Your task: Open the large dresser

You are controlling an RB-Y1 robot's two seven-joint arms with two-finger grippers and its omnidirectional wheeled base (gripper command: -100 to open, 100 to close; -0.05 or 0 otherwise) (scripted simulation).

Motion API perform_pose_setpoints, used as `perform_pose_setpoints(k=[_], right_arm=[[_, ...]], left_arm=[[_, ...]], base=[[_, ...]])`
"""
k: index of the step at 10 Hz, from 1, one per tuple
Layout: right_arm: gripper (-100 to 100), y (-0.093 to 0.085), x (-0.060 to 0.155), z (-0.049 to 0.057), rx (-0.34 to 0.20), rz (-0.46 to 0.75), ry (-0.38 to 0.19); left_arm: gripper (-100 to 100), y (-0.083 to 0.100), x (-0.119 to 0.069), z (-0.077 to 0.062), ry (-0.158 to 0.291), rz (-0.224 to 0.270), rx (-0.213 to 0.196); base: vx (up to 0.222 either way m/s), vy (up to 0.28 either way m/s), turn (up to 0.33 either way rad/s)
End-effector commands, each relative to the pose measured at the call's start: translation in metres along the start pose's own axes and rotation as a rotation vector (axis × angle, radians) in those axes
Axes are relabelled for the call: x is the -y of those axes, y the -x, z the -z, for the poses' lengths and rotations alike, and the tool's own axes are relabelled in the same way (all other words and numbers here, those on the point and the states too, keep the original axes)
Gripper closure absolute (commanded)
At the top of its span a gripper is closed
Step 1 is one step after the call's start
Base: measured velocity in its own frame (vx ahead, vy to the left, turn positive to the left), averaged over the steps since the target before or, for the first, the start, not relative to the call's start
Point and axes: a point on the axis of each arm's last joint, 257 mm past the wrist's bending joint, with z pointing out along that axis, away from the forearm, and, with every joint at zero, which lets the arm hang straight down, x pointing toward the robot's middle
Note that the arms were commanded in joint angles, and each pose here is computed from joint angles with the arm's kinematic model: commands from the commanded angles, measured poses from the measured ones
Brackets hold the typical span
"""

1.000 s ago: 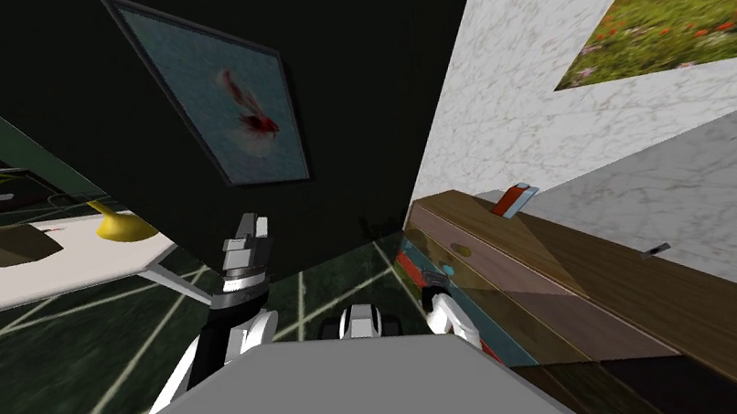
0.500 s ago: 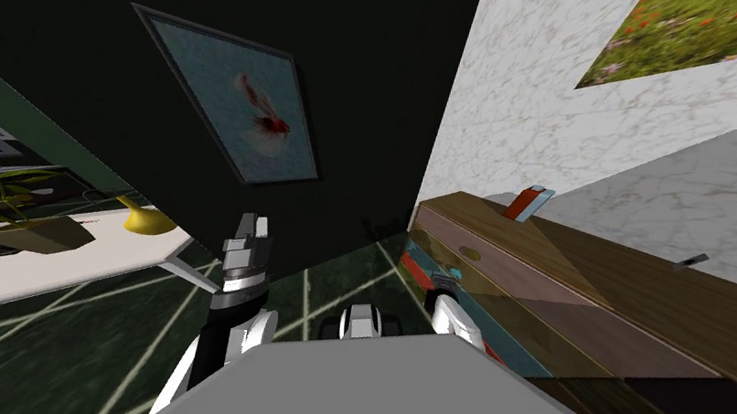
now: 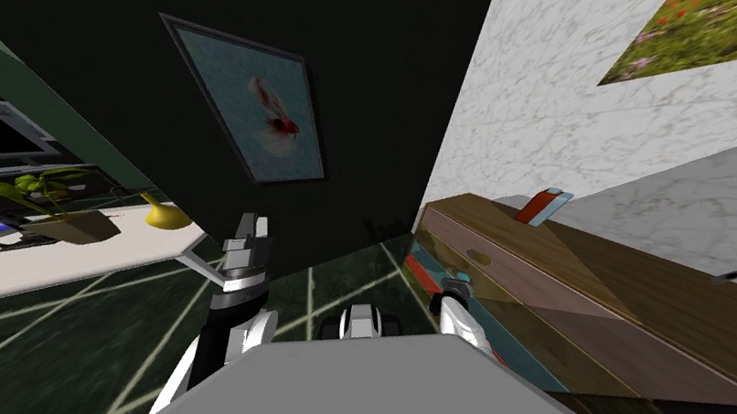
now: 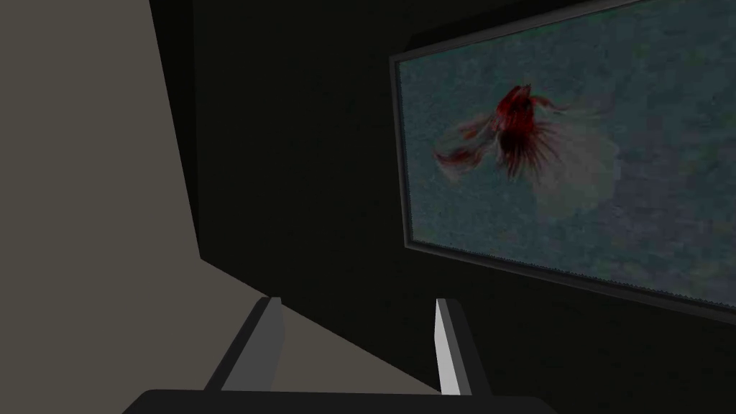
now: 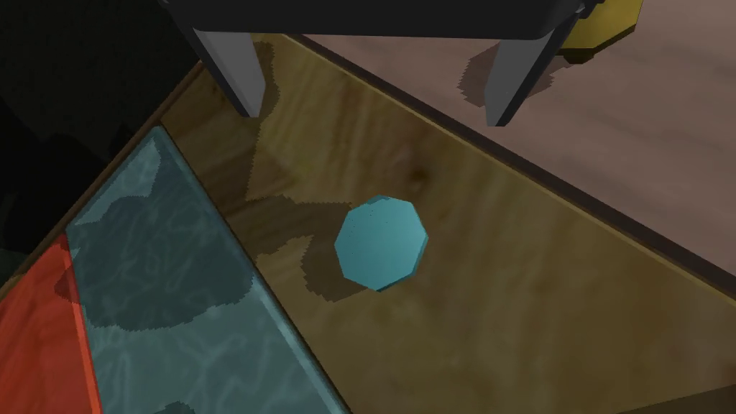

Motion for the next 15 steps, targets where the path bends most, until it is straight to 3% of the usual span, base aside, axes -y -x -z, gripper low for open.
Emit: perform_pose_setpoints(k=[1, 3, 4, 9, 10, 11, 13, 14, 15], right_arm=[[-100, -0.005, 0.029, -0.008, 0.007, 0.098, -0.091], [-100, -0.006, 0.065, -0.016, 0.024, 0.210, -0.194], [-100, -0.007, 0.067, -0.016, 0.022, 0.210, -0.199], [-100, 0.005, 0.139, -0.025, 0.069, 0.407, -0.403], [-100, 0.005, 0.139, -0.025, 0.069, 0.407, -0.403], [-100, 0.012, 0.158, -0.026, 0.085, 0.450, -0.451], [-100, 0.010, 0.149, -0.027, 0.078, 0.432, -0.432], [100, 0.010, 0.149, -0.027, 0.078, 0.432, -0.431], [100, 0.013, 0.148, -0.028, 0.080, 0.432, -0.429]], left_arm=[[0, 0.000, 0.000, 0.000, 0.000, 0.000, 0.000], [0, 0.000, 0.000, 0.000, 0.000, 0.000, 0.000], [0, 0.000, 0.000, 0.000, 0.000, 0.000, 0.000], [0, 0.000, 0.000, 0.000, 0.000, 0.000, 0.000], [0, 0.000, 0.000, 0.000, 0.000, 0.000, 0.000], [0, 0.000, 0.000, 0.000, 0.000, 0.000, 0.000], [0, 0.000, 0.000, 0.000, 0.000, 0.000, 0.000], [0, 0.000, 0.000, 0.000, 0.000, 0.000, 0.000], [0, 0.000, 0.000, 0.000, 0.000, 0.000, 0.000]], base=[[0.012, 0.022, 0.036], [0.010, 0.025, 0.074], [0.007, 0.018, 0.042], [0.013, 0.019, 0.059], [0.008, 0.010, 0.006], [0.007, 0.010, 0.036], [0.002, 0.002, 0.005], [0.000, 0.000, 0.000], [-0.044, 0.108, -0.015]])
